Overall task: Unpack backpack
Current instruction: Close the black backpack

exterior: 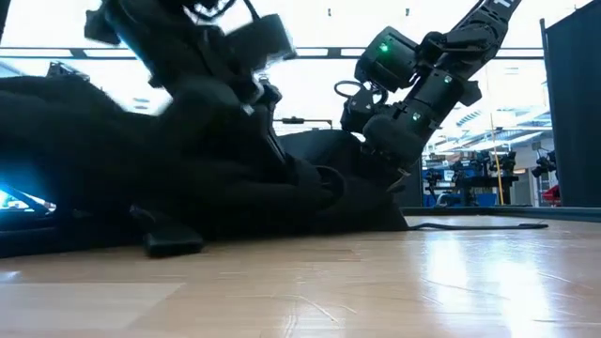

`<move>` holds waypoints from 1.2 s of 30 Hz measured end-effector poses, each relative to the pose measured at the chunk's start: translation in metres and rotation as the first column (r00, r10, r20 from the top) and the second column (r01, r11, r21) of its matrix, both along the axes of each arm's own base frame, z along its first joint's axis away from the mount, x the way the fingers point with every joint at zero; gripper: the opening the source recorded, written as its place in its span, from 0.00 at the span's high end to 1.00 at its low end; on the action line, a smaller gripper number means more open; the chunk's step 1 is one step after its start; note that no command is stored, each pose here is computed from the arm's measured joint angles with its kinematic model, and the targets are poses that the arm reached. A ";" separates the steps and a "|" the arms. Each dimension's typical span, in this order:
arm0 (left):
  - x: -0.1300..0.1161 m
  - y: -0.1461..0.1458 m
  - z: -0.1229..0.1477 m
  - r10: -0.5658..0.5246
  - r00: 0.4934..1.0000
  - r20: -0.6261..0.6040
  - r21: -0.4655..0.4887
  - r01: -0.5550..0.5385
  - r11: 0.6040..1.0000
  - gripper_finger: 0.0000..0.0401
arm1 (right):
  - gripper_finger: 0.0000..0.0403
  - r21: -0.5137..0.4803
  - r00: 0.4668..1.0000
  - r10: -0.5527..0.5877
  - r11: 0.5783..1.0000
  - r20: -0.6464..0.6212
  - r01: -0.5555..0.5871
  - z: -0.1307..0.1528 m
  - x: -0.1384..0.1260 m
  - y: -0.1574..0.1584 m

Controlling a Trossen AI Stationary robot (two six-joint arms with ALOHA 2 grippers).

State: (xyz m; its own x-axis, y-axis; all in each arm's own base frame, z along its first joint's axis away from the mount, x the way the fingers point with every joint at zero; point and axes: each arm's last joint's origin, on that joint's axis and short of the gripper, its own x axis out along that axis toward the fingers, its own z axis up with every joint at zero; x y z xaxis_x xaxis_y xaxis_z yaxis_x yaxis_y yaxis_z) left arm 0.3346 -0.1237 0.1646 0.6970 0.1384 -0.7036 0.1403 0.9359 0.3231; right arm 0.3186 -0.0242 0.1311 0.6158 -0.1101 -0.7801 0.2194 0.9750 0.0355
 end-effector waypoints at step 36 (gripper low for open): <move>0.035 0.044 0.013 0.103 0.991 0.082 0.056 -0.108 0.993 0.69 | 1.00 0.047 1.000 -0.002 0.999 0.002 0.001 -0.001 -0.001 -0.004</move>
